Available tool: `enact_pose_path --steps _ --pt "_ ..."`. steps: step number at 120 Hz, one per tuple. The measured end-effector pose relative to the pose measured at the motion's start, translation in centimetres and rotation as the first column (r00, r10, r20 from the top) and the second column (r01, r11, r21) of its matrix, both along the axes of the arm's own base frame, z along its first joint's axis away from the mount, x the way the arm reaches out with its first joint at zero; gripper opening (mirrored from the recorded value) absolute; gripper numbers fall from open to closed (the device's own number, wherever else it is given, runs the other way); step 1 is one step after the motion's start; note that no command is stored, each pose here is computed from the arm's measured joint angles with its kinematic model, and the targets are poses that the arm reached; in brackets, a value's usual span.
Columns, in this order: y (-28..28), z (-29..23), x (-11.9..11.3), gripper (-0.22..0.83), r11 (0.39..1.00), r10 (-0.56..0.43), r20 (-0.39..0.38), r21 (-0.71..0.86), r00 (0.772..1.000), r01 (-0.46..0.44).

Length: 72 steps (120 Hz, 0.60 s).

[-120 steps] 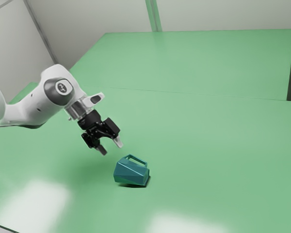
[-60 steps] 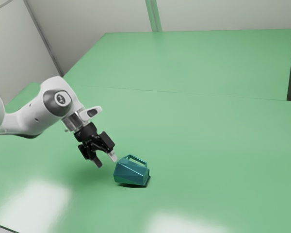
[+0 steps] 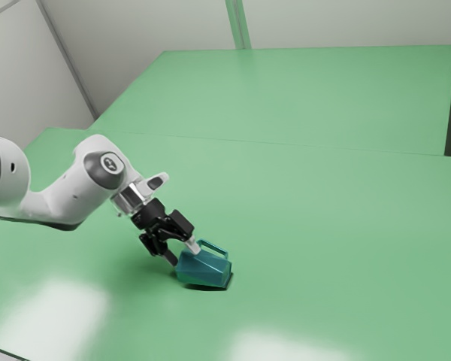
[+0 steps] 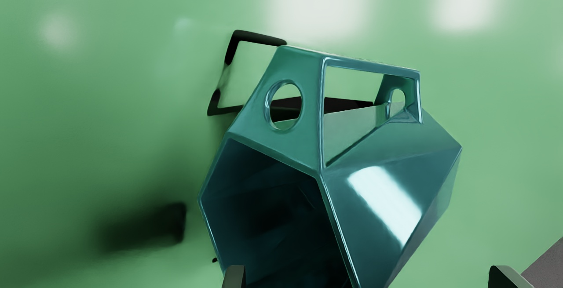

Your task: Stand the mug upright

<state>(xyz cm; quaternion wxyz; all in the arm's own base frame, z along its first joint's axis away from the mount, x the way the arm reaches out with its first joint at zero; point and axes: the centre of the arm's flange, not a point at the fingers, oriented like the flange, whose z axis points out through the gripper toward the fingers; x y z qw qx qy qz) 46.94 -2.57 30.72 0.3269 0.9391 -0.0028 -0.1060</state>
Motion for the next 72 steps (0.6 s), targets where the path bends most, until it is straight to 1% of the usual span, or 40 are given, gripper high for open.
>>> enact_pose_path --steps 22,50,72 --pt "-0.4 -1.6 -0.2 0.62 0.997 0.047 0.003 -0.059 0.999 -0.047" --pt "0.5 -2.8 -1.4 0.62 0.986 0.112 0.004 -0.123 0.994 -0.11" --pt "1.2 -2.7 -1.6 0.61 0.979 0.137 0.027 -0.154 0.99 -0.131"
